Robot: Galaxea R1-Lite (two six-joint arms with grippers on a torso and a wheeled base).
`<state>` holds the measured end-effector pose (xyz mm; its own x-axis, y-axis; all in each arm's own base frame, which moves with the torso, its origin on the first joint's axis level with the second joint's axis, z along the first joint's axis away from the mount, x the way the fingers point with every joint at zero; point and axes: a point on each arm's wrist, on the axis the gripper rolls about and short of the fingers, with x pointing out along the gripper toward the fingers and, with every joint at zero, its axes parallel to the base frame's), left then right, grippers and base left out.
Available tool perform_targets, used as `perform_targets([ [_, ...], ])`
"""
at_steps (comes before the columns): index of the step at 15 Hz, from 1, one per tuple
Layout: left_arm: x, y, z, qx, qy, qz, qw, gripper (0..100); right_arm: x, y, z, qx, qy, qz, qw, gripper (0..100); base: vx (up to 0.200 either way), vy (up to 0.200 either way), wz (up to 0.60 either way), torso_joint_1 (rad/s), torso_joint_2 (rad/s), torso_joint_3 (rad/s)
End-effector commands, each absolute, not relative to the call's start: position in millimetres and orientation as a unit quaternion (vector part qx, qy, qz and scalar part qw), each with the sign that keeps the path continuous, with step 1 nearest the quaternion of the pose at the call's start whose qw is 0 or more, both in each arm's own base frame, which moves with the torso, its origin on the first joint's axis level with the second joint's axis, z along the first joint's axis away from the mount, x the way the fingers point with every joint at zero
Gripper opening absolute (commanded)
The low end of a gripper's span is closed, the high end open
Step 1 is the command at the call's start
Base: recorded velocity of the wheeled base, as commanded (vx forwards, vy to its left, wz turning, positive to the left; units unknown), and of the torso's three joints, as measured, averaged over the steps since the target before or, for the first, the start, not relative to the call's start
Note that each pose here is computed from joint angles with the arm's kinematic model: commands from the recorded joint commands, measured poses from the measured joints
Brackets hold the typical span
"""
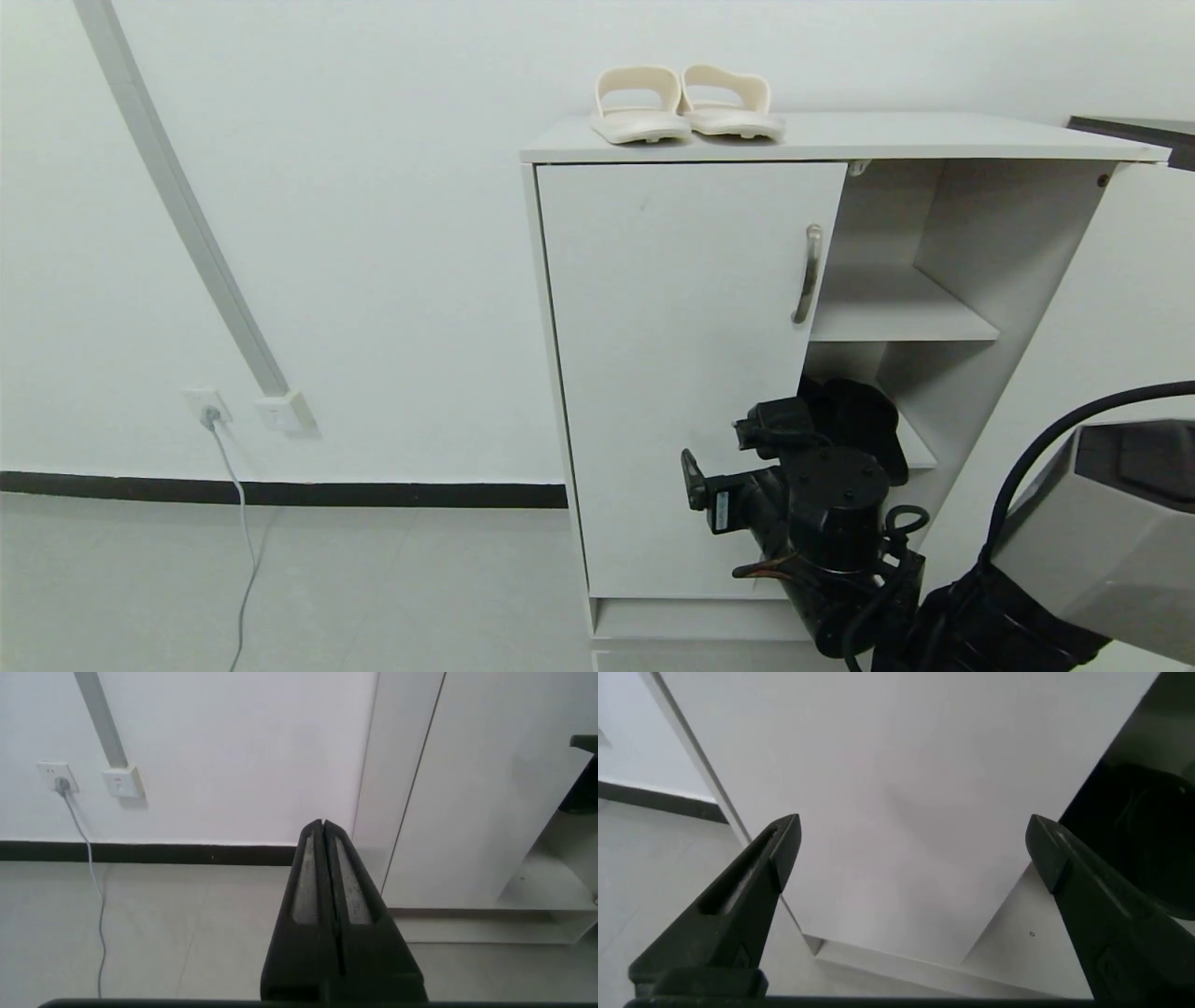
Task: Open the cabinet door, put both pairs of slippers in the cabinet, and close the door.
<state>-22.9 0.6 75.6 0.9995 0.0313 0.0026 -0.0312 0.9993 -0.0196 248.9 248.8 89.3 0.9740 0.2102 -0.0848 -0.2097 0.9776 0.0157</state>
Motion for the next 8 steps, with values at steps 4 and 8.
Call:
perform_targets([
  [4,-22.8,0.6,75.6,-0.008,-0.001,0.015,1.000,0,248.0,251.3,87.1,0.002,0.045,0.110,0.993,100,0.000,0.000,0.00,0.001,-0.10,-0.156],
  [8,-22.8,0.6,75.6,-0.008,-0.001,0.015,1.000,0,248.0,250.0,84.6,-0.001,0.049,0.111,0.993,100,0.000,0.000,0.00,0.034,-0.46,-0.356],
])
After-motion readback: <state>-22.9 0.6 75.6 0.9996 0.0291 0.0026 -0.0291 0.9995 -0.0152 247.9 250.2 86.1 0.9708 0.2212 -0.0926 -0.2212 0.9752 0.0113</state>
